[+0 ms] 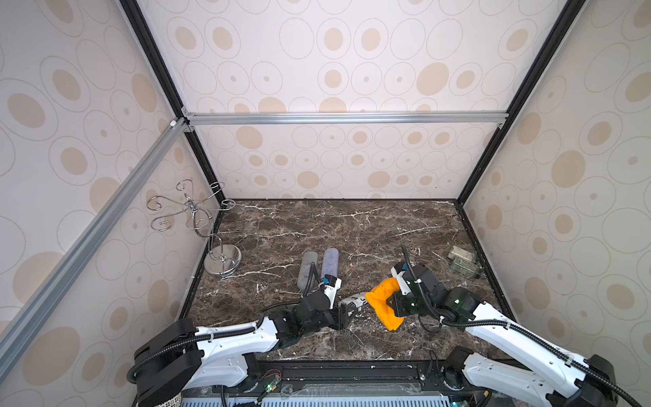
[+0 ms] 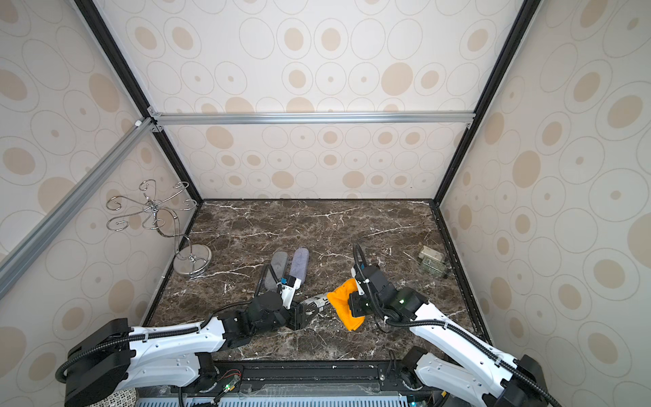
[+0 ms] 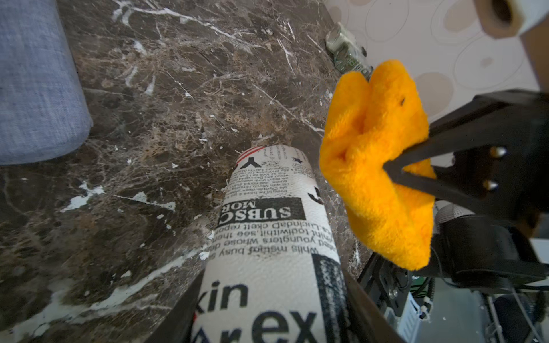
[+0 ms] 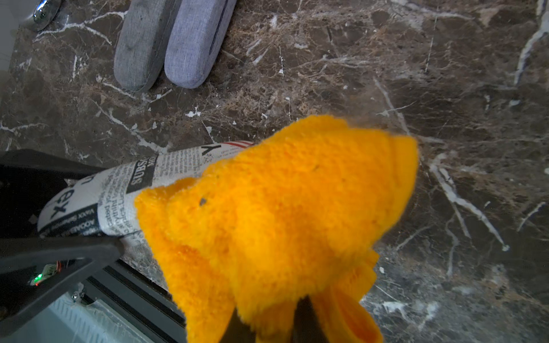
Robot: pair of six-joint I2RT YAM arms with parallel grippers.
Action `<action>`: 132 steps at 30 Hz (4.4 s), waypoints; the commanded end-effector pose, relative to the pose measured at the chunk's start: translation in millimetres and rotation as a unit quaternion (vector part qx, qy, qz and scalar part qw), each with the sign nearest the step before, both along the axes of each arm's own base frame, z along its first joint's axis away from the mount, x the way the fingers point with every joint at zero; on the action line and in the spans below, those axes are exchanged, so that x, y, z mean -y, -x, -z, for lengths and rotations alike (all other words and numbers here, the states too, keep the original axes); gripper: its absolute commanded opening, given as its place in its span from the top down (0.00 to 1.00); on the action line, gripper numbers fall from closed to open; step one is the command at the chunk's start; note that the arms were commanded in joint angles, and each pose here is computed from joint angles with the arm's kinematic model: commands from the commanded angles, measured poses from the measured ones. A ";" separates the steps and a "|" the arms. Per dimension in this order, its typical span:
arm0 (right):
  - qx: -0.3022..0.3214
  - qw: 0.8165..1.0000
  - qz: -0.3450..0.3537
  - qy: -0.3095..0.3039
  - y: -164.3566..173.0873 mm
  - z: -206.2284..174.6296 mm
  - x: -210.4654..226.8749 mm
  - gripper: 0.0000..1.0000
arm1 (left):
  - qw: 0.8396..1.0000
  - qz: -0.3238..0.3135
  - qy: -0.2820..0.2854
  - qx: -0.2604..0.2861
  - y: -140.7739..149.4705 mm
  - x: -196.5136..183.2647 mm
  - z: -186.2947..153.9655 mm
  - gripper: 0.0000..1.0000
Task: Wipe the eyeglass case
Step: Wipe the dirt from the eyeglass case.
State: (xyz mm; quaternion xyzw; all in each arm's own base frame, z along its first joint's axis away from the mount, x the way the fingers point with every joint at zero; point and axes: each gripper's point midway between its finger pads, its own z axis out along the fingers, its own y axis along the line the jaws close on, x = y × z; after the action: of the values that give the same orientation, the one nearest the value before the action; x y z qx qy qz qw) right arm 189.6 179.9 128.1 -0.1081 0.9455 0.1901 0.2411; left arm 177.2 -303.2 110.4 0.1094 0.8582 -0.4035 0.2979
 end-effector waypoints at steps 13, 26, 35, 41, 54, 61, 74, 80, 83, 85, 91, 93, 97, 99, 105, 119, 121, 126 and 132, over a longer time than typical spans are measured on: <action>0.071 0.994 -0.064 -0.051 -3.3 -31.3 -73.4 1.00 | 0.992 0.007 0.101 -0.075 -0.1 10.1 -21.4 0.53; 0.011 0.991 0.113 0.075 -18.4 32.5 22.1 1.00 | 0.993 0.011 0.096 -0.061 -3.5 9.6 -28.0 0.53; 0.047 0.995 -0.040 -0.080 3.0 -25.8 -57.5 1.00 | 0.992 0.014 0.107 -0.068 -5.9 17.5 -31.2 0.52; 0.025 0.992 -0.061 -0.109 11.6 -14.8 -84.6 1.00 | 0.992 0.011 0.106 -0.069 -6.9 17.9 -30.5 0.50; -0.009 0.987 0.126 0.103 4.3 40.7 50.1 1.00 | 0.991 -0.045 0.114 -0.051 -20.8 -5.2 -43.0 0.49; -0.020 0.997 0.054 0.043 18.7 35.5 25.2 1.00 | 0.986 -0.059 0.153 -0.026 -36.0 -9.1 -69.4 0.50; 0.057 0.992 -0.053 -0.098 9.7 -16.8 -65.0 1.00 | 0.977 -0.049 0.202 -0.046 -35.5 1.7 -73.6 0.52; 0.061 0.980 -0.099 -0.164 13.4 -33.4 -99.5 1.00 | 0.976 -0.041 0.207 -0.054 -31.9 3.6 -72.4 0.52; 0.068 0.969 -0.129 -0.200 19.2 -46.0 -116.7 1.00 | 0.977 -0.041 0.203 -0.054 -31.9 3.3 -71.4 0.52; 0.073 0.965 -0.134 -0.214 20.0 -51.4 -120.0 1.00 | 0.978 -0.043 0.197 -0.054 -31.9 2.1 -68.9 0.52; 0.076 0.983 -0.027 -0.166 -3.7 -28.3 -78.5 1.00 | 0.979 -0.034 0.193 -0.056 -28.3 1.8 -66.6 0.53; 0.061 0.988 0.024 -0.138 -14.2 -14.7 -53.5 1.00 | 0.981 -0.029 0.186 -0.055 -27.6 3.0 -66.7 0.53; 0.050 0.986 0.094 -0.124 -30.3 -5.5 -13.5 1.00 | 0.982 -0.019 0.182 -0.052 -25.7 4.8 -68.7 0.53; 0.043 0.988 0.109 -0.103 -34.1 -3.1 -0.1 1.00 | 0.982 -0.020 0.180 -0.051 -25.7 4.2 -68.4 0.52; 0.044 0.989 0.006 -0.143 -20.2 -24.0 -37.8 1.00 | 0.982 -0.011 0.181 -0.050 -26.4 9.0 -70.6 0.52; 0.055 0.987 -0.005 -0.153 -8.5 -16.5 -64.7 1.00 | 0.983 0.013 0.175 -0.047 -24.6 17.1 -68.8 0.53; 0.037 0.988 0.035 -0.148 -16.4 -7.3 -44.5 1.00 | 0.983 0.019 0.176 -0.045 -22.2 17.2 -70.0 0.53; 0.024 0.990 0.094 -0.101 -28.6 3.1 2.4 1.00 | 0.984 0.063 0.163 -0.036 -13.6 24.8 -71.5 0.52; 0.008 0.994 0.049 -0.099 -23.7 -3.5 -3.4 1.00 | 0.983 0.087 0.158 -0.032 -10.4 31.0 -74.3 0.52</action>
State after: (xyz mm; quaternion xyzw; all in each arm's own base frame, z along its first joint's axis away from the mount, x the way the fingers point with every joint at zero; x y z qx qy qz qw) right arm 214.8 171.1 115.7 -0.0069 0.9312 0.2451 0.2697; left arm 193.8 -323.3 168.9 0.0822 0.7953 -0.5456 0.2512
